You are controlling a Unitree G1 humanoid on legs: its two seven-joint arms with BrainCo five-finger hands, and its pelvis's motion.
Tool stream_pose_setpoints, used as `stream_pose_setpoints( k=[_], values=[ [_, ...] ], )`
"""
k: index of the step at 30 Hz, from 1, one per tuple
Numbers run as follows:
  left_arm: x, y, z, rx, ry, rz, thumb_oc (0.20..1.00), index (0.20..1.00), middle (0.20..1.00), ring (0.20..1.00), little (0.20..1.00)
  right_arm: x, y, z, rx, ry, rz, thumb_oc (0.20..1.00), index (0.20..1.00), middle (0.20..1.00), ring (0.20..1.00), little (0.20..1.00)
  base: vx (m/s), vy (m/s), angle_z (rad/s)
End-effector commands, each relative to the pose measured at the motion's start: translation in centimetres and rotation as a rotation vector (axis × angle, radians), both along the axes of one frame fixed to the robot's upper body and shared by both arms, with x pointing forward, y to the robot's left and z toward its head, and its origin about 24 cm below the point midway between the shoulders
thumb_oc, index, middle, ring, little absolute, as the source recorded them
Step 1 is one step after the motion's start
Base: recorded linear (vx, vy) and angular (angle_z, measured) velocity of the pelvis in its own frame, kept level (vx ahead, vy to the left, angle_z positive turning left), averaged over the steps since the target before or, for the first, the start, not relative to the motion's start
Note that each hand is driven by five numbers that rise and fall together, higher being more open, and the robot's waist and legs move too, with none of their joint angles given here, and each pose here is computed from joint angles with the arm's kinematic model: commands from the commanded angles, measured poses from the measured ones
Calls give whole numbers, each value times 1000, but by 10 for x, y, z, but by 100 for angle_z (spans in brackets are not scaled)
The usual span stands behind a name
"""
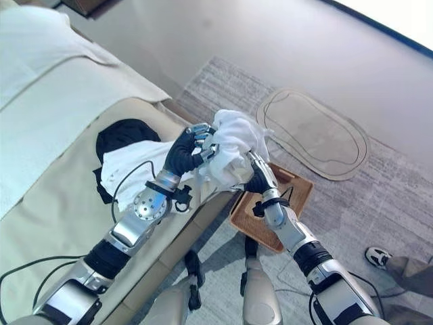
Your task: Pick up clothes into the bucket
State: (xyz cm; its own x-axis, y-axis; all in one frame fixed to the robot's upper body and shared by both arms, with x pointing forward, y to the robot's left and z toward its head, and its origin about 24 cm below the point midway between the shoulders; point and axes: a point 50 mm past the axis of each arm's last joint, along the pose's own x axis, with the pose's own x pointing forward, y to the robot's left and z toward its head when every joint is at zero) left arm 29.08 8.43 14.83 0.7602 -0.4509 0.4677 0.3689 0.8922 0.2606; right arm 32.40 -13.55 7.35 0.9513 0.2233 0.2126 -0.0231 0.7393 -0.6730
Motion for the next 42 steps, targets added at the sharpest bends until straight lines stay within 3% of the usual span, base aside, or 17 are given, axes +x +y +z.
stream_pose_setpoints(
  k=[1, 10, 17, 29, 30, 31, 32, 33, 34, 42],
  values=[
    [-16, -12, 10, -80, -39, -120, 200, 200, 200, 200, 200, -5, 14, 14, 101, -49, 89, 1000, 1000, 1000, 1000, 1000, 168, -10, 9],
    [-25, -7, -2, -61, 21, -127, 200, 200, 200, 200, 200, -25, 15, 5, 344, 12, 77, 1000, 1000, 1000, 1000, 1000, 98, -1, 3],
    [-28, 1, -13, -68, 75, -109, 200, 200, 200, 200, 200, -35, 5, 3, 373, 0, 35, 1000, 1000, 1000, 1000, 1000, 53, -8, -1],
    [-39, -18, -17, -169, 180, -257, 200, 200, 200, 200, 200, -34, 44, 20, 482, -2, 204, 1000, 1000, 1000, 1000, 1000, 0, 0, 0],
    [-41, -21, -19, -185, 204, -284, 200, 200, 200, 200, 200, -34, 52, 23, 498, 2, 235, 900, 900, 900, 900, 900, 25, 1, 4],
    [-44, -25, -22, -210, 236, -314, 200, 200, 200, 200, 200, -34, 59, 25, 505, 6, 264, 561, 561, 561, 561, 561, -30, -3, 3],
    [-44, -25, -21, -210, 235, -314, 200, 200, 200, 200, 200, -33, 59, 26, 505, 5, 264, 504, 504, 504, 504, 504, 0, 0, 0],
    [-44, -26, -21, -213, 241, -325, 200, 200, 200, 200, 200, -33, 61, 26, 505, 7, 272, 319, 319, 319, 319, 319, 0, 0, 0],
    [-45, -27, -22, -222, 250, -337, 200, 200, 200, 200, 200, -34, 63, 26, 507, 11, 282, 200, 200, 200, 200, 200, 0, 0, 0],
    [-46, -33, -19, -223, 249, -369, 200, 200, 200, 200, 200, -38, 71, 23, 507, 57, 342, 200, 200, 200, 200, 200, -4, 0, 0]
  ],
)
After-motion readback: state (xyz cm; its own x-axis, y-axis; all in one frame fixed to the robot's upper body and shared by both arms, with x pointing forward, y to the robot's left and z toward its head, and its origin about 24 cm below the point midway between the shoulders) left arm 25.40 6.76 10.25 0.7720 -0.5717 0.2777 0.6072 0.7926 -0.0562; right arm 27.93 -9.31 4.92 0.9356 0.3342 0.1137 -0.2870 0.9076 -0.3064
